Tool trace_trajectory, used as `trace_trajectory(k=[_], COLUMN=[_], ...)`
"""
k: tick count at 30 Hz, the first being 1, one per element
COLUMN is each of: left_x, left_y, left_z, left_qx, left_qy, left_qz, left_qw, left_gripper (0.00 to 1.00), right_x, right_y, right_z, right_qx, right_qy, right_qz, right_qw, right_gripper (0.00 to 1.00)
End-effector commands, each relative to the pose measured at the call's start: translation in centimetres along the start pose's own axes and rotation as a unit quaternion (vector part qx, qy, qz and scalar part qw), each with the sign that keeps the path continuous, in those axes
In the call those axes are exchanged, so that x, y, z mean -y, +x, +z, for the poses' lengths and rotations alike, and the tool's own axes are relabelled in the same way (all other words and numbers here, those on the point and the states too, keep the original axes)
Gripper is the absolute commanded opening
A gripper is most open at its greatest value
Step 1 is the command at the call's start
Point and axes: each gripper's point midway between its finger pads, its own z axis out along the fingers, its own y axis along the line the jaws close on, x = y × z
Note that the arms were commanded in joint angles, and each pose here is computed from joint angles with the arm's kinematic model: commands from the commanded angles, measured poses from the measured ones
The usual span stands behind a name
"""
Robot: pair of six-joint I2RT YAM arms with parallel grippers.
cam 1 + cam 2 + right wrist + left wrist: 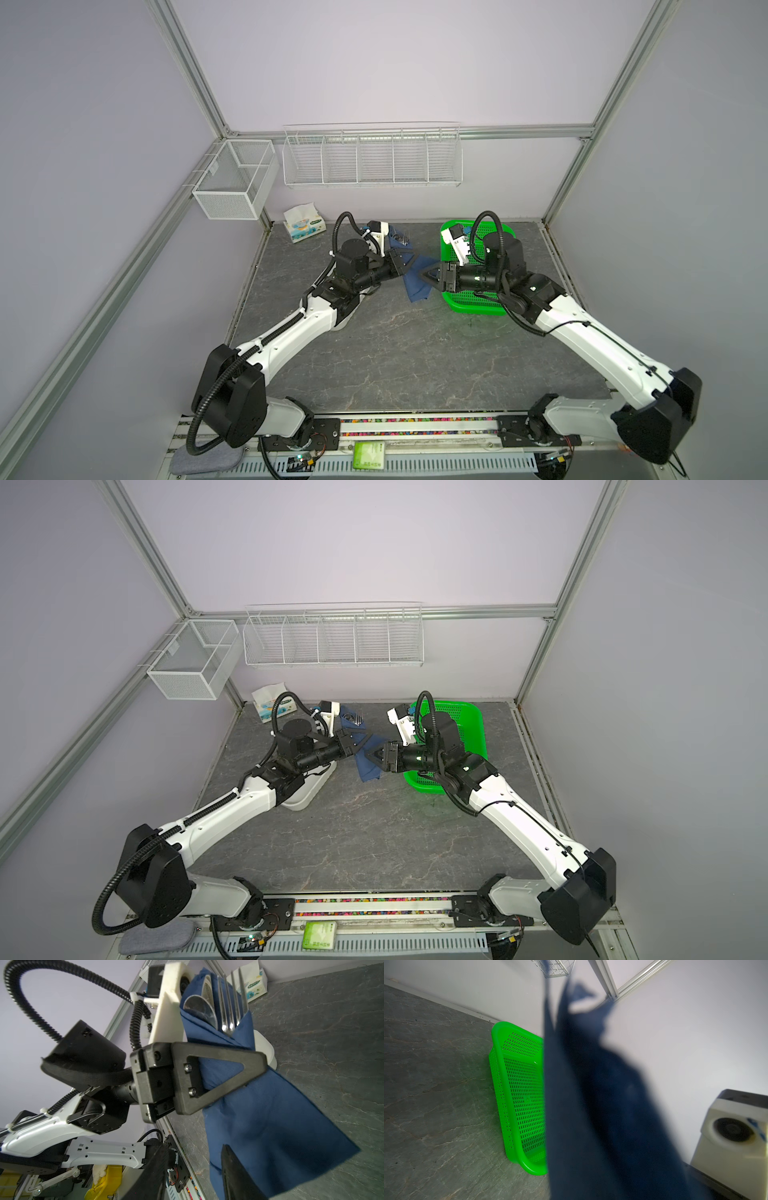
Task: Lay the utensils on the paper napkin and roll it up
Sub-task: 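Bring the right gripper back to the bundle beside the left gripper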
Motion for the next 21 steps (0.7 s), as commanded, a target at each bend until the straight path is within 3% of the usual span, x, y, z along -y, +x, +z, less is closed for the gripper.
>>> trace_trajectory(k=[1, 12, 21], left_x=[3.4, 5.0, 5.6], left_y=[-1.7, -1.2, -1.1], left_z=[-0.5, -0.4, -0.4], left_qx=[0.023, 0.009, 0.004], left_qy=[0.05, 0.101, 0.123], left_qz=[0.012, -0.01, -0.016], left_qw=[0.998, 0.995, 0.992], left_gripper=[0.0, 0.0, 0.0], right_x=[0.0, 2.3, 0.5], right_y=[-1.2, -1.1, -1.2], right_z=[-0.1, 0.1, 0.4], right_qx=[0.026, 0.03, 0.022], right_qy=[0.017, 0.069, 0.023], right_qz=[-0.012, -0.006, -0.012], right_qw=[0.999, 0.997, 0.999], right_gripper=[0.47, 0.54, 0.56])
